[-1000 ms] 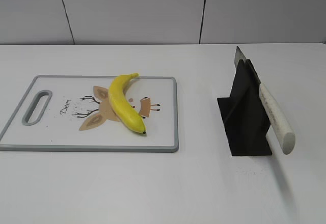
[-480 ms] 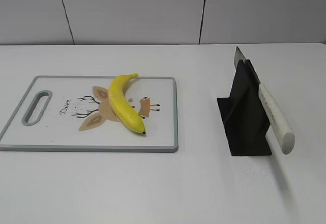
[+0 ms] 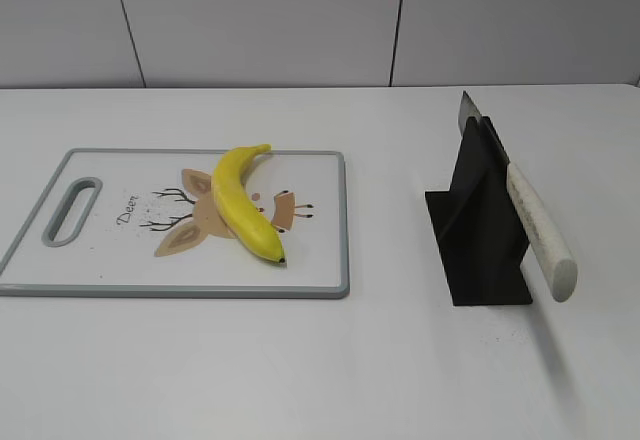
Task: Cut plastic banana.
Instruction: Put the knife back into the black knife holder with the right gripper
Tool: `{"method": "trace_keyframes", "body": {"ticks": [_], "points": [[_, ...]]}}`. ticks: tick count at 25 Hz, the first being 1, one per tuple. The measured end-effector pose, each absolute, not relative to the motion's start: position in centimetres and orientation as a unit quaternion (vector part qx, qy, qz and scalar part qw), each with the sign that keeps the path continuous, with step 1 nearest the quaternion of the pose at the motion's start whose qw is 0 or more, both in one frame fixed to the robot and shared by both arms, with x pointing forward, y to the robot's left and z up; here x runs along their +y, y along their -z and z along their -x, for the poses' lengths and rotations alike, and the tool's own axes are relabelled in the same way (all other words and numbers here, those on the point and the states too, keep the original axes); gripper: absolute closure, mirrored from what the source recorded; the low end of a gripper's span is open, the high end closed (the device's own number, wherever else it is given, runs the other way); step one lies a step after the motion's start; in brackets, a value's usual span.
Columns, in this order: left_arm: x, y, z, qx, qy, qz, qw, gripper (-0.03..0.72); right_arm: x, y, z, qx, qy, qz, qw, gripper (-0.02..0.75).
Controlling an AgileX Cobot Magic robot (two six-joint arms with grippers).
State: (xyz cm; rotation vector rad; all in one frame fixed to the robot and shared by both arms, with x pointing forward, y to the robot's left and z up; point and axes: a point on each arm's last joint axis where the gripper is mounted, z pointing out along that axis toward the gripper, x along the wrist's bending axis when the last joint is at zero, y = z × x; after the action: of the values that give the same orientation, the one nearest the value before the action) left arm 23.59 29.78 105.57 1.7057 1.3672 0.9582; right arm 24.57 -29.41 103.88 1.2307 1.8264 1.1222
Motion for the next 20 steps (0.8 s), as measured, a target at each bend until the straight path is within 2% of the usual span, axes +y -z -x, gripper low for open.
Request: {"method": "trace_keyframes", "body": {"ticks": [7, 13, 20], "points": [[29.77, -105.57, -23.59, 0.532, -0.373, -0.664, 0.369, 0.163, -29.6, -103.88, -24.7, 0.634, -0.385, -0.553, 0.379, 0.165], [29.77, -105.57, -23.59, 0.532, -0.373, -0.664, 0.369, 0.165, -29.62, -103.88, -24.71, 0.627, -0.38, -0.562, 0.384, 0.165], [29.77, -105.57, -23.59, 0.532, -0.373, -0.664, 0.369, 0.207, -29.62, -103.88, -24.71, 0.627, -0.38, -0.562, 0.384, 0.166]]}}
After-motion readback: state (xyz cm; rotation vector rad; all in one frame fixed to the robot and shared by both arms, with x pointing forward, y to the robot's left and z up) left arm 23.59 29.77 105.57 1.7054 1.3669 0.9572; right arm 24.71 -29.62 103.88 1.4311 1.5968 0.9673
